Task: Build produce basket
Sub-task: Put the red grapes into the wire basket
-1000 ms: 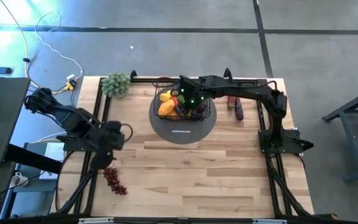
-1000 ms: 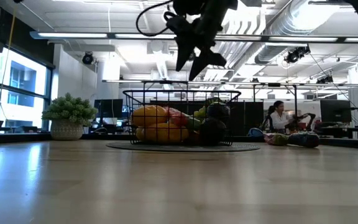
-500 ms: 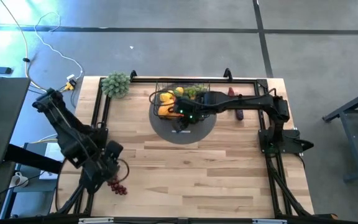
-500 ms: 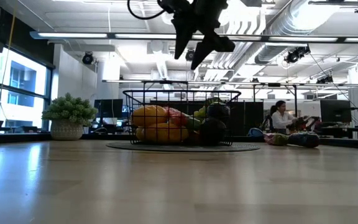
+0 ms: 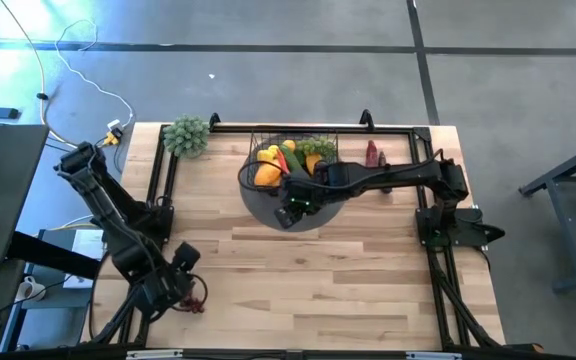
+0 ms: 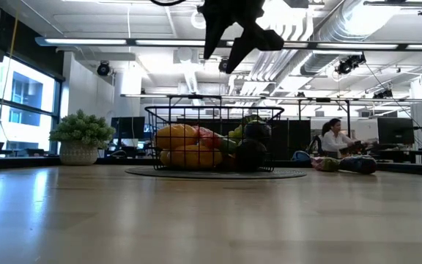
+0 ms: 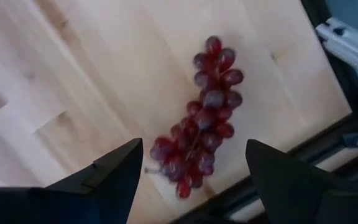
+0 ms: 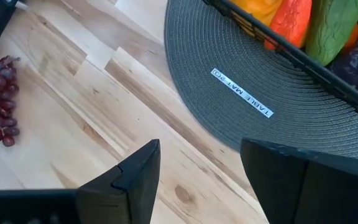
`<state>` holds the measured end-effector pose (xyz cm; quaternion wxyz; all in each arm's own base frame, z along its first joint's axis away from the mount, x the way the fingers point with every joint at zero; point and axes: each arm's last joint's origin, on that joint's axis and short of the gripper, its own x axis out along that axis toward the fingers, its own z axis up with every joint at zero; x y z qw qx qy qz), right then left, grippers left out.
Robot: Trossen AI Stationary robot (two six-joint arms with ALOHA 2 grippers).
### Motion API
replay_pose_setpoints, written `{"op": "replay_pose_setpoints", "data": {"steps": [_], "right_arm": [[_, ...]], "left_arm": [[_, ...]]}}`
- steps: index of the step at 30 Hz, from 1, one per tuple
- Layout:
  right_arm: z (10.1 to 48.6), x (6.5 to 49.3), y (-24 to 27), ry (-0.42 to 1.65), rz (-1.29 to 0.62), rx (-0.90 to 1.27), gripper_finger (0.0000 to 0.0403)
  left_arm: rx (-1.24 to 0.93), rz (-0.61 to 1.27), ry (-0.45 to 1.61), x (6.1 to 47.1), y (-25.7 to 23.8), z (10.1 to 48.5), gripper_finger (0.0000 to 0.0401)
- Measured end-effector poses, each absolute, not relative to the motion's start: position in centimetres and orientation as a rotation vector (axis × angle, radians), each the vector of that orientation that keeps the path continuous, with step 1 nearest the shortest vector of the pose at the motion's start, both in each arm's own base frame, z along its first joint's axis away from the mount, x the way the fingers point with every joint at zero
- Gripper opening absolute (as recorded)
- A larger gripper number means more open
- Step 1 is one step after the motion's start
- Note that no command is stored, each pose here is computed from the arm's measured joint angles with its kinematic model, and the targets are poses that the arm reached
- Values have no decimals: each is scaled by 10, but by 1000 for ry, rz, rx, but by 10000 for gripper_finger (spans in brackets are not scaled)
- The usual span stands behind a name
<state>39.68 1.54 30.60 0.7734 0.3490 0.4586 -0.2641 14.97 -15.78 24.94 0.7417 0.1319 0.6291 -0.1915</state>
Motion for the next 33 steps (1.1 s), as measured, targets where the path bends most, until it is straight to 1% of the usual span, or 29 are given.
{"op": "replay_pose_setpoints", "data": {"steps": [5, 18, 27, 33], "right_arm": [[306, 397, 16, 993, -572, 755, 204], [306, 397, 16, 993, -572, 753, 204], [306, 396, 16, 998, -572, 748, 204], [305, 396, 15, 1002, -583, 734, 204]], "left_arm": [[262, -477, 1342, 151, -161, 230, 274], [188, -509, 1379, 145, -157, 182, 274], [205, -462, 1544, 146, -158, 149, 274], [206, -407, 1609, 149, -161, 134, 268]]}}
